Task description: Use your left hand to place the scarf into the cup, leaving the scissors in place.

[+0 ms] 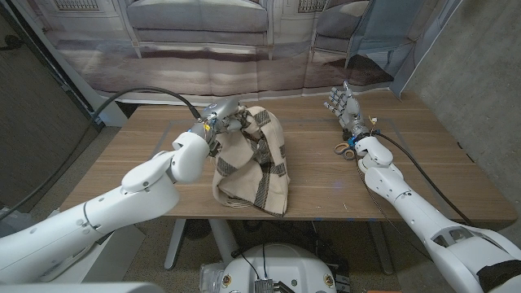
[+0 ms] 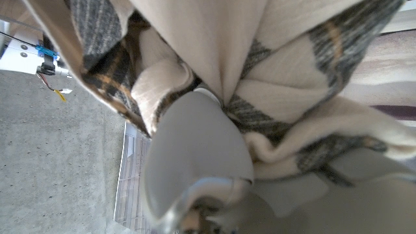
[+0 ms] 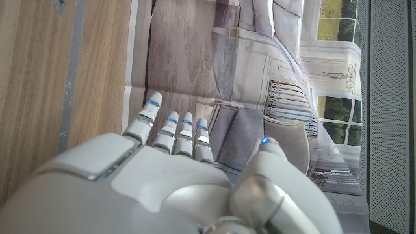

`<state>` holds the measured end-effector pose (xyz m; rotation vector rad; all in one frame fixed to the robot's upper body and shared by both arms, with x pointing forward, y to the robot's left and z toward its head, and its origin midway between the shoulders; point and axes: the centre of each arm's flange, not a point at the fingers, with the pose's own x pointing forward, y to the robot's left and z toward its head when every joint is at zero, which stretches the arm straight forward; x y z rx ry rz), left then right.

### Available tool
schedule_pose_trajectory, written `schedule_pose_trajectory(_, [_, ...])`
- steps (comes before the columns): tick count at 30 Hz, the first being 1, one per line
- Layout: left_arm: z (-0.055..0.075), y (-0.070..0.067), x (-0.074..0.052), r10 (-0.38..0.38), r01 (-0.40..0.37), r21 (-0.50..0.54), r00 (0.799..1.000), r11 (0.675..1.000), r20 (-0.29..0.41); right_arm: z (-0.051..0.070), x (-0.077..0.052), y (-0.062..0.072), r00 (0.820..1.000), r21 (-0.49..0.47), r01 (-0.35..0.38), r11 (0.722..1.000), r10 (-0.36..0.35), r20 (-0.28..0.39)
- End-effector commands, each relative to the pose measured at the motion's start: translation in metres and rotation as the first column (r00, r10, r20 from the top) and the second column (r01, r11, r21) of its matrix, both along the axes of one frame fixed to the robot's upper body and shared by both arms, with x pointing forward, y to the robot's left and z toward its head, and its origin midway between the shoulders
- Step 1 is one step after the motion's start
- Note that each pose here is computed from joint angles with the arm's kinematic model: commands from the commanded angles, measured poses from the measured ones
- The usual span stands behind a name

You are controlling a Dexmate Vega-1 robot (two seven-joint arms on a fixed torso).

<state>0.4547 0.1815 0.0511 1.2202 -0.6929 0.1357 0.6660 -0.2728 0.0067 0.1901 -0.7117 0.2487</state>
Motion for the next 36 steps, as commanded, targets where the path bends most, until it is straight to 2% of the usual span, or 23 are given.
schedule_pose_trajectory(1, [0.015,0.004,-0.011,-0.013,0.013,-0.004,1.000,1.000,0.024,-0.003,0.000,0.000,1.000,0.009,-0.008,1.000,0.008,0.001])
schedule_pose_trajectory(8, [0.024,0.006,-0.017,-0.010,0.011,-0.016,0.999,1.000,0.047,-0.004,0.000,0.000,1.000,0.008,-0.008,1.000,0.008,0.000])
schedule_pose_trajectory(23, [0.050,0.018,-0.033,-0.015,0.020,-0.042,0.994,0.999,0.104,-0.003,-0.001,0.001,1.000,-0.002,-0.015,1.000,0.015,0.003])
schedule_pose_trajectory(24, [0.052,0.018,-0.033,-0.008,0.014,-0.055,0.993,0.998,0.114,-0.003,-0.001,0.001,1.000,-0.002,-0.015,1.000,0.015,0.002])
schedule_pose_trajectory(28, [0.059,0.019,-0.031,-0.016,0.018,-0.022,0.996,1.000,0.085,-0.004,-0.002,0.001,1.000,0.001,-0.012,1.000,0.012,0.002])
schedule_pose_trajectory(31, [0.063,0.018,-0.031,0.017,-0.017,-0.006,0.995,1.000,0.095,-0.004,-0.003,0.000,1.000,0.003,-0.010,1.000,0.010,0.003])
schedule_pose_trajectory(36, [0.074,0.024,-0.034,0.015,-0.013,-0.023,0.993,1.000,0.118,-0.003,-0.004,0.000,1.000,-0.002,-0.010,1.000,0.010,0.003])
